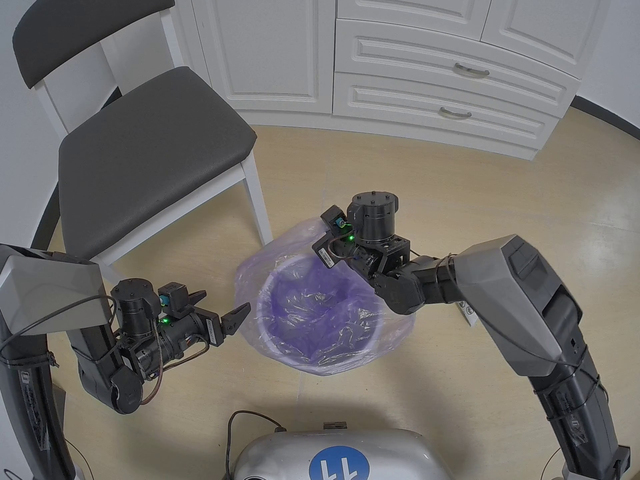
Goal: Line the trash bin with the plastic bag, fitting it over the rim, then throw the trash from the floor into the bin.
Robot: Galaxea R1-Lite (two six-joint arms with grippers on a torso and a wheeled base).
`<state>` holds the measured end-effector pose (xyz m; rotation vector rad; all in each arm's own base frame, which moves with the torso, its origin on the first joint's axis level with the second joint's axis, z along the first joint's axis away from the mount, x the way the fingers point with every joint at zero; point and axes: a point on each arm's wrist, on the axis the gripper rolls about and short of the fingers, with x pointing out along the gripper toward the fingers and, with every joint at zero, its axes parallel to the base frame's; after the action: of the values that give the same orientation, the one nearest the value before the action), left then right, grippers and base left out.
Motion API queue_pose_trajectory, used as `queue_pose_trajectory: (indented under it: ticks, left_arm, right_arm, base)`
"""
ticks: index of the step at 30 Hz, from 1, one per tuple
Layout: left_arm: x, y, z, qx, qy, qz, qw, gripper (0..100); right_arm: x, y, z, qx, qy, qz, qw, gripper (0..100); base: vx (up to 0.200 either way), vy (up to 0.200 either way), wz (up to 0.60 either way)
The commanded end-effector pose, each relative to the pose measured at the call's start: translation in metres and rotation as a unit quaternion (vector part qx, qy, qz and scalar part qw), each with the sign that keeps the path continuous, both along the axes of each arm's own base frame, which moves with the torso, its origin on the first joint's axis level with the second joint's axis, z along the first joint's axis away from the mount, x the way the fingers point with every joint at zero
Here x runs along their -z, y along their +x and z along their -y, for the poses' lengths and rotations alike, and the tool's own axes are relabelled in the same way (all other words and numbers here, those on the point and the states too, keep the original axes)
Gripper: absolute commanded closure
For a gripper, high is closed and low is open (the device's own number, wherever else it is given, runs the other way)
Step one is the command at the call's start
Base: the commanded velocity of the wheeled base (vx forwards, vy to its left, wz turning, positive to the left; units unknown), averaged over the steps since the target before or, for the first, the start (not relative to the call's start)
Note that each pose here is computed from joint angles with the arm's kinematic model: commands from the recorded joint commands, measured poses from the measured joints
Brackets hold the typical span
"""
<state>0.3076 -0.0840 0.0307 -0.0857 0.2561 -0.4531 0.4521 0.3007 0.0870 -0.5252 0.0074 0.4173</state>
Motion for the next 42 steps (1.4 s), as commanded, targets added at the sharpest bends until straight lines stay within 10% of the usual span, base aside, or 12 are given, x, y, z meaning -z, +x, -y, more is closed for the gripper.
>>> queue_pose_trajectory:
  ticks: [1, 19, 20, 30, 42]
  left_arm:
    - [0.003, 0.002, 0.001, 0.001, 0.000, -0.003, 1.0000, 0]
    - [0.004, 0.004, 0.002, -0.009, 0.001, -0.001, 1.0000, 0]
    - [0.004, 0.004, 0.002, -0.009, 0.001, -0.001, 1.0000, 0]
    - [0.008, 0.006, 0.003, -0.009, 0.002, -0.004, 0.9999, 0]
    - [0.015, 0.010, 0.004, -0.010, 0.005, -0.011, 0.9999, 0]
  right_arm:
    - [0.040, 0.018, 0.005, 0.023, 0.002, -0.022, 0.9995, 100]
    - [-0.003, 0.029, 0.032, 0.052, 0.078, 0.001, 0.9955, 100]
    - [-0.003, 0.031, 0.035, 0.055, 0.078, 0.000, 0.9955, 0]
    - [-0.027, 0.025, 0.038, 0.049, 0.076, -0.007, 0.9958, 0]
    - [-0.090, -0.033, 0.061, 0.050, 0.092, -0.205, 0.9732, 0]
  base:
    - [0.000, 0.000, 0.00]
    - [0.000, 0.000, 0.00]
    - [0.000, 0.000, 0.00]
    - [0.000, 0.000, 0.00]
    - [0.000, 0.000, 0.00]
